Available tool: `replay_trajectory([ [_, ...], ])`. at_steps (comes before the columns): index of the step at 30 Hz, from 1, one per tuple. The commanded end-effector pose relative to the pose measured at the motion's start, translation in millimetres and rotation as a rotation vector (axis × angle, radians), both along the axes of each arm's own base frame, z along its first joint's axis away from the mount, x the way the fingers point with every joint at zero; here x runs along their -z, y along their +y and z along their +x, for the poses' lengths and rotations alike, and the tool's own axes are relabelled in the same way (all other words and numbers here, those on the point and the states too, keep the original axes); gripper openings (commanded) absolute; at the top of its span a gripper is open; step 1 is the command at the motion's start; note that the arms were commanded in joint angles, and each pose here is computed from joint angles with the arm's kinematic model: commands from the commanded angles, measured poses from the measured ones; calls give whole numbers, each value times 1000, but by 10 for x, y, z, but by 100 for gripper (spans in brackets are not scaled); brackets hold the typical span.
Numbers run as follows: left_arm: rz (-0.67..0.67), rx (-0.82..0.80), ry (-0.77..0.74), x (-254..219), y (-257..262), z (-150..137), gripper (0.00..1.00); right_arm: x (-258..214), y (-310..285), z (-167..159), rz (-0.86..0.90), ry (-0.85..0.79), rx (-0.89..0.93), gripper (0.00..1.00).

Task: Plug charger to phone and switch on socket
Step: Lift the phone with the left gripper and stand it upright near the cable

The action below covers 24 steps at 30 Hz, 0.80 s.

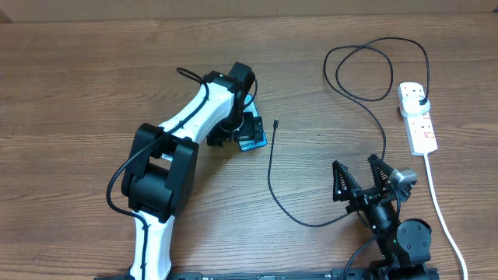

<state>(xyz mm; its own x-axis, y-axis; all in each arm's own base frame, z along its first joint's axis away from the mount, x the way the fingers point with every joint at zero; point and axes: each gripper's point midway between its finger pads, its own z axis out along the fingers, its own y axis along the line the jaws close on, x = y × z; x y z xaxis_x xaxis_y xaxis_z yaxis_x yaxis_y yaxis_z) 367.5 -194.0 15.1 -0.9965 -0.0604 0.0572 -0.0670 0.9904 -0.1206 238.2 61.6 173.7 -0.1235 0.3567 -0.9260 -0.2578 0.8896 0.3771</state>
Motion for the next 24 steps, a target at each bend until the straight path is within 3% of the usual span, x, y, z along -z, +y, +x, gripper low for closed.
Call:
replay_trajectory([
  [1, -16, -6, -61, -143, -55, 214, 99, 23, -20, 6, 3, -1, 9, 100],
  [10, -48, -99, -160, -267, -144, 501, 100, 23, -20, 6, 3, -1, 9, 100],
  [24, -26, -212, -214, -284, -114, 640, 100, 23, -20, 6, 3, -1, 9, 100],
])
